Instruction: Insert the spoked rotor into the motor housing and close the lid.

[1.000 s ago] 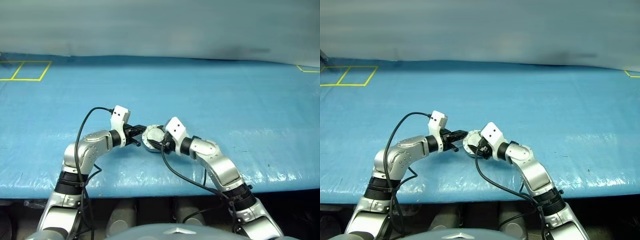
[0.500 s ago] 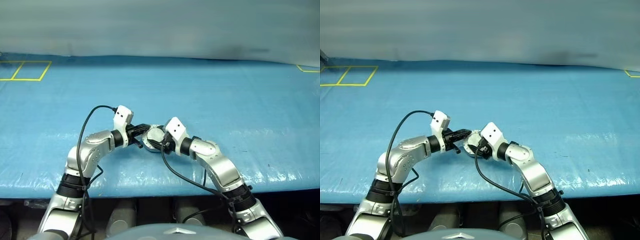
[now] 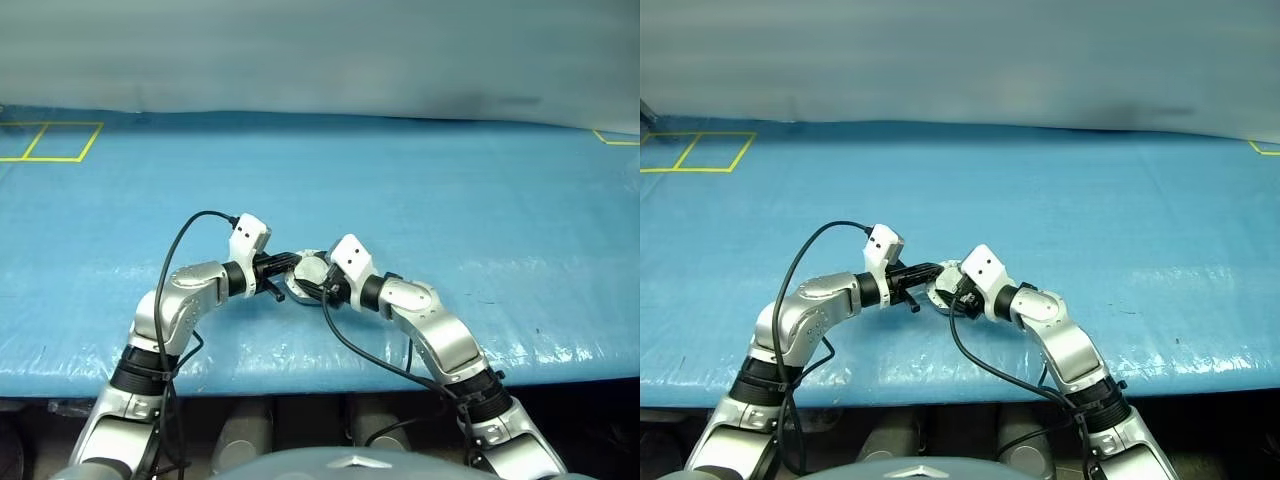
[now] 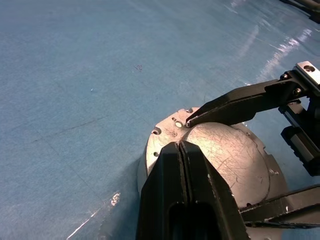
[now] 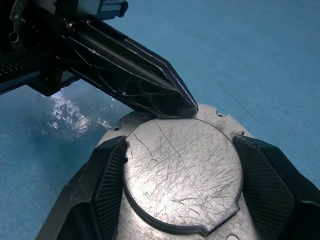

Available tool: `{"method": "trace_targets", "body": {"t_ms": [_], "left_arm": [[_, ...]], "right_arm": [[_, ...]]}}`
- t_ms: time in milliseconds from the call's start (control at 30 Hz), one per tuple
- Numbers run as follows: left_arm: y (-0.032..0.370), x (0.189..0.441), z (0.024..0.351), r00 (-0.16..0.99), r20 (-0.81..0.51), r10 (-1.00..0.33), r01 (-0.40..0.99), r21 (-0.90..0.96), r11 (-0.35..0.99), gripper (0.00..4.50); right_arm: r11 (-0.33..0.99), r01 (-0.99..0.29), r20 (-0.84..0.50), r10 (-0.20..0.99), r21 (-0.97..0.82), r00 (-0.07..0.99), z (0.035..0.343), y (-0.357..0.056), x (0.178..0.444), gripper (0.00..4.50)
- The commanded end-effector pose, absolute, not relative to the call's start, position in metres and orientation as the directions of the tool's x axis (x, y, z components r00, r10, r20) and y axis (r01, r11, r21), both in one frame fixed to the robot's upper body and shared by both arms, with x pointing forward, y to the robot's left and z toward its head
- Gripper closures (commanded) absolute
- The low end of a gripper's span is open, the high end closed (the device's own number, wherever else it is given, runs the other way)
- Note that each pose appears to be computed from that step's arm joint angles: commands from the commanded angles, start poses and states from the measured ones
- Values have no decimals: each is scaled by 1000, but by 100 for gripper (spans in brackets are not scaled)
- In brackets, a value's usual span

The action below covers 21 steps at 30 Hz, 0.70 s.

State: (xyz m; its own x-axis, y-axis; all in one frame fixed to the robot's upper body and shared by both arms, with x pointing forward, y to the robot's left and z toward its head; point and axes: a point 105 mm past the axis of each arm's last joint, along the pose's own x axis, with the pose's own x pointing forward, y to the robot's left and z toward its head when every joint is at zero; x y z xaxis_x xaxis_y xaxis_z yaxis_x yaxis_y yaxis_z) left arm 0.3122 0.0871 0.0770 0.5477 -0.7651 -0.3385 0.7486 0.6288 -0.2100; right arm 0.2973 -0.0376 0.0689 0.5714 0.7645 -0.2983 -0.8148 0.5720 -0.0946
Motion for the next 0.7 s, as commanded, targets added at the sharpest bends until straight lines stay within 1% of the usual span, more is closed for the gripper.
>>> {"method": "trace_targets", "body": {"t_ms": [33, 300, 400, 700], "left_arm": [[80, 303, 70, 489, -385, -783, 780, -210, 590, 450], [91, 308, 57, 521, -454, -722, 736, -189, 650, 450], [92, 308, 56, 517, -454, -725, 737, -194, 647, 450], [103, 313, 47, 543, -505, -671, 705, -160, 691, 450]], "right_arm": [[577, -814, -322, 760, -66, 565, 63, -41, 293, 146], [597, -799, -331, 743, -65, 582, 58, -45, 291, 146], [604, -794, -332, 736, -70, 590, 58, -45, 291, 146], [600, -797, -331, 739, -72, 587, 58, -43, 291, 146]]}}
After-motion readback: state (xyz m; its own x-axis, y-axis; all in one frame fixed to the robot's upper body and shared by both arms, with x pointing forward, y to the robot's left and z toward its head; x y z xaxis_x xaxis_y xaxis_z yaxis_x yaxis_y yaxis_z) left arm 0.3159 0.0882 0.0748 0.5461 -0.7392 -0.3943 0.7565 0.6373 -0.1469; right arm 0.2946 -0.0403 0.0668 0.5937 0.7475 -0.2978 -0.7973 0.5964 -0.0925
